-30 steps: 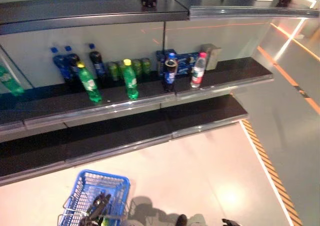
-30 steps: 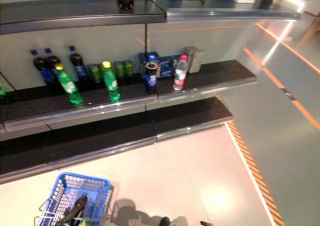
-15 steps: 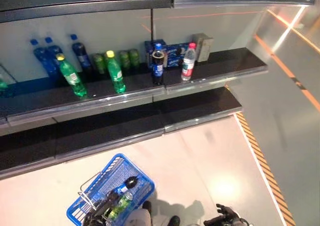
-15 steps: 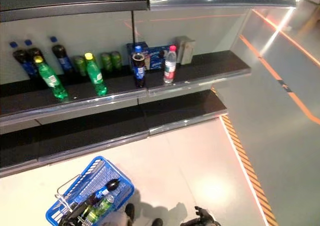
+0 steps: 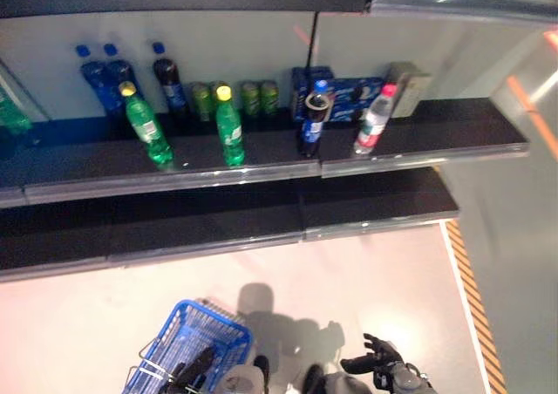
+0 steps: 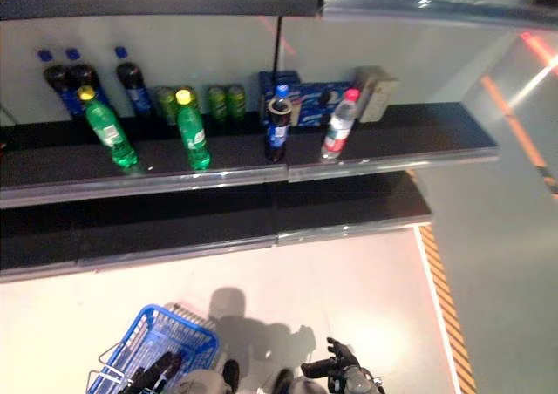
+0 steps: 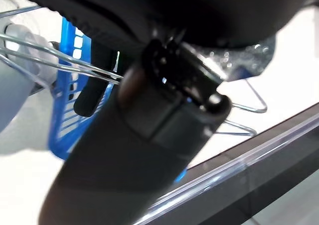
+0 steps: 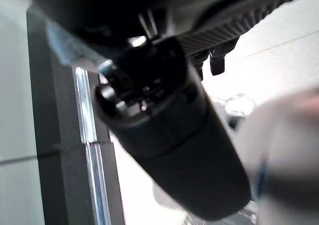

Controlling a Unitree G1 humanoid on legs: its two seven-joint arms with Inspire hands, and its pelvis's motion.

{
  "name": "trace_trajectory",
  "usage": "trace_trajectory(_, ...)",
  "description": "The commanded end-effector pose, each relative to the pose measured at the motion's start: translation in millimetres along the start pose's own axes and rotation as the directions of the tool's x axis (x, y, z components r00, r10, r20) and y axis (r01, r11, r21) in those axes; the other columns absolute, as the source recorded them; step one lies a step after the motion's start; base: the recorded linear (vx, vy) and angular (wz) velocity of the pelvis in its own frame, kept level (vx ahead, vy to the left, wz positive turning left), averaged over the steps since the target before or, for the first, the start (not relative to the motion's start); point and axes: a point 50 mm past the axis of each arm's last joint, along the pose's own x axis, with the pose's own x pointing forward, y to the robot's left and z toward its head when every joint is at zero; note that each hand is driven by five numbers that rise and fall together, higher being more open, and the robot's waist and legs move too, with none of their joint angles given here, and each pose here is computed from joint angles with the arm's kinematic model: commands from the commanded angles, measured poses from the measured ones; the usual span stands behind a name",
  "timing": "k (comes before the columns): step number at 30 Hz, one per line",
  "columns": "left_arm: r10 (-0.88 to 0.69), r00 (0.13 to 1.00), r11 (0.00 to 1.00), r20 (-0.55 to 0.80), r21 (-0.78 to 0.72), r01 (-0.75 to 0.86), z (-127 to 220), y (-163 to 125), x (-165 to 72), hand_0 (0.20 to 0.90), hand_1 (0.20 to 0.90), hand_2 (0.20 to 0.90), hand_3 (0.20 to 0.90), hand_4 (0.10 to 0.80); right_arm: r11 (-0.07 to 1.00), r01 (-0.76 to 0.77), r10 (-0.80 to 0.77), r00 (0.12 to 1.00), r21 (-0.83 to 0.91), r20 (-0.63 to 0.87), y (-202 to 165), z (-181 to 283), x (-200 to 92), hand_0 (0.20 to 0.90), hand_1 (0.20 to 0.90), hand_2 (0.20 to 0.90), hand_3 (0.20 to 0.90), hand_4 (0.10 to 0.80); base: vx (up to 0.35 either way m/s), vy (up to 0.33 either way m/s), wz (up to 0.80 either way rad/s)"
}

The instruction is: Pick up the drink and place into the basket.

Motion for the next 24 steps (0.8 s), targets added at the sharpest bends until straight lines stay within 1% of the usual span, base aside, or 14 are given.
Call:
trace_trajectory(1,-0.256,0.931,0.965,0.259,0.018,0.26,61,-53,1,0.3,0.3,0.3,0.2,0.1,0.998,0.053,-0.053,0.998,0.041,0.019,-9,2,-1,0.9,0.9,0.9,0.9,0.8,0.221,-0.44,1.1)
trace_trajectory(4,-0.212,0.942,0.975,0.26,-0.007,0.222,61,-44,0,0.3,0.3,0.3,0.2,0.1,0.999,0.028,-0.028,0.999,0.022,0.031,-5,8,0,0.9,0.9,0.9,0.9,0.8,0.181,-0.416,0.6)
trace_trajectory(6,-0.15,0.952,0.987,0.265,-0.011,0.159,60,-31,0,0.3,0.3,0.3,0.2,0.1,0.999,-0.027,0.027,0.999,-0.024,0.017,-1,11,0,0.9,0.9,0.9,0.9,0.8,0.276,-0.636,0.76)
trace_trajectory(9,-0.131,0.96,0.989,0.248,-0.032,0.143,57,-26,0,0.3,0.3,0.3,0.2,0.1,0.997,-0.042,0.044,0.999,-0.069,0.016,-4,12,0,0.9,0.9,0.9,0.9,0.8,0.21,-0.496,0.26)
trace_trajectory(11,-0.161,0.963,0.987,0.216,0.025,0.159,49,-23,-1,0.3,0.3,0.3,0.2,0.1,1.0,-0.01,0.01,1.0,-0.027,-0.014,-13,8,-1,0.9,0.9,0.9,0.9,0.8,0.121,-0.325,0.13)
trace_trajectory(13,-0.21,0.96,0.977,0.186,0.065,0.202,40,-27,-3,0.3,0.3,0.3,0.2,0.1,0.998,0.038,-0.037,0.999,0.049,-0.03,-28,2,-2,0.9,0.9,0.9,0.9,0.8,0.058,-0.267,0.58)
trace_trajectory(16,-0.238,0.959,0.97,0.151,0.095,0.226,31,-26,-5,0.3,0.3,0.3,0.2,0.1,0.996,0.061,-0.06,0.998,0.063,-0.022,-39,0,-3,0.9,0.9,0.9,0.9,0.8,0.043,-0.055,0.87)
trace_trajectory(19,-0.23,0.965,0.968,0.125,0.131,0.214,26,-24,-4,0.3,0.3,0.3,0.2,0.1,0.994,0.065,-0.063,0.998,0.088,-0.023,-37,-5,-3,0.9,0.9,0.9,0.9,0.8,0.12,0.062,0.48)
trace_trajectory(24,-0.21,0.969,0.974,0.128,0.111,0.196,24,-25,-2,0.3,0.3,0.3,0.2,0.1,0.999,0.005,-0.005,1.0,0.036,0.0,-24,-7,-3,0.9,0.9,0.9,0.9,0.8,0.151,0.139,0.15)
